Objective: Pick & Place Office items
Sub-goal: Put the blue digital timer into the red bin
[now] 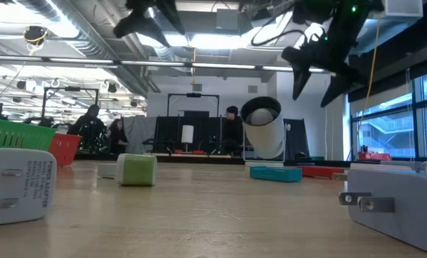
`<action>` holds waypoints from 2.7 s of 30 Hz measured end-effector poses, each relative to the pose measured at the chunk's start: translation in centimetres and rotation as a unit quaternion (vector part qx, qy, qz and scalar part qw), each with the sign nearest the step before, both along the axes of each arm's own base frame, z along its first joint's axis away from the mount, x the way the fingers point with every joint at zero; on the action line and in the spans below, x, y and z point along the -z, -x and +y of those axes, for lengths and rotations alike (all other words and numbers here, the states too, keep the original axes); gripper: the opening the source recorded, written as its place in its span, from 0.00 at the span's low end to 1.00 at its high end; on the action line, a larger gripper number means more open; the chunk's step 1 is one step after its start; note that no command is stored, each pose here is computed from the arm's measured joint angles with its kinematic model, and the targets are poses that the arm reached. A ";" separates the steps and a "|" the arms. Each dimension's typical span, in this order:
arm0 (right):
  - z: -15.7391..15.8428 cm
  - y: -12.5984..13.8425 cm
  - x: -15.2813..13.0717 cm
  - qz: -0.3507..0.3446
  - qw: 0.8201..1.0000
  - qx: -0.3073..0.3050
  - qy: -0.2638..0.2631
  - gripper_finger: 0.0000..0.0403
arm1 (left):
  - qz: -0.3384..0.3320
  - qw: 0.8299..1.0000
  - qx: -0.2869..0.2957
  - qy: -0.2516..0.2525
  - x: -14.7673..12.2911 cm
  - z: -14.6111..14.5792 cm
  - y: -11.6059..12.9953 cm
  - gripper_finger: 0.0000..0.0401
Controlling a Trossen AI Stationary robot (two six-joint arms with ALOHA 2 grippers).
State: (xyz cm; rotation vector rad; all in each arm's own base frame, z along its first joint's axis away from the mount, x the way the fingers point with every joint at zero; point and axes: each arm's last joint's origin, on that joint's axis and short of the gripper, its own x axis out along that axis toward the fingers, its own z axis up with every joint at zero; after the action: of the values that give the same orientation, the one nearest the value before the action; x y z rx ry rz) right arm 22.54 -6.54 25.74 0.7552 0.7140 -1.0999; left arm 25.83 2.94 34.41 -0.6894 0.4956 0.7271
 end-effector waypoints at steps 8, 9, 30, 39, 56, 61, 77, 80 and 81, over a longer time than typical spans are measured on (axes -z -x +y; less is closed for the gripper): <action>-0.1 -0.3 3.7 -0.092 0.994 0.060 -0.013 0.89 | -0.041 0.999 0.010 -0.030 -0.9 1.3 -0.6 0.48; 0.0 -0.2 4.3 -0.099 0.993 0.065 -0.015 0.89 | -0.039 0.999 0.014 -0.033 -0.9 1.4 -0.6 0.48; -1.2 -1.7 13.1 -0.001 0.989 0.146 -0.002 0.89 | -0.015 0.998 0.012 -0.056 -0.9 4.3 0.0 0.48; -1.5 -2.1 14.7 0.035 0.992 0.122 -0.006 0.89 | -0.010 0.998 0.011 -0.060 -0.8 5.0 0.2 0.48; -1.0 -1.6 14.8 0.111 0.993 0.034 -0.023 0.78 | -0.012 0.998 0.005 -0.057 -0.8 5.1 0.3 0.48; -1.0 -1.6 14.8 0.118 0.993 0.018 -0.027 0.71 | -0.015 0.998 0.002 -0.053 -0.8 5.1 0.3 0.48; -1.0 -2.1 14.5 0.115 0.992 -0.022 -0.039 0.39 | -0.016 0.998 -0.012 -0.055 -0.8 5.2 0.3 0.48; -1.1 -2.6 14.0 0.113 0.992 -0.028 -0.055 0.39 | -0.010 0.998 -0.005 -0.063 -0.8 5.2 0.3 0.48; -1.1 -2.9 13.7 0.113 0.991 -0.036 -0.064 0.39 | -0.009 0.998 -0.003 -0.065 -0.8 5.2 0.3 0.48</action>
State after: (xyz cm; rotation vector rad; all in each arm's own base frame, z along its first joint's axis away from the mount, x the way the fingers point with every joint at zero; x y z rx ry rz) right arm 25.44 -7.62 12.01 0.7138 1.0047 -1.0920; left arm 25.53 8.10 35.25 -0.5761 0.4264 0.7519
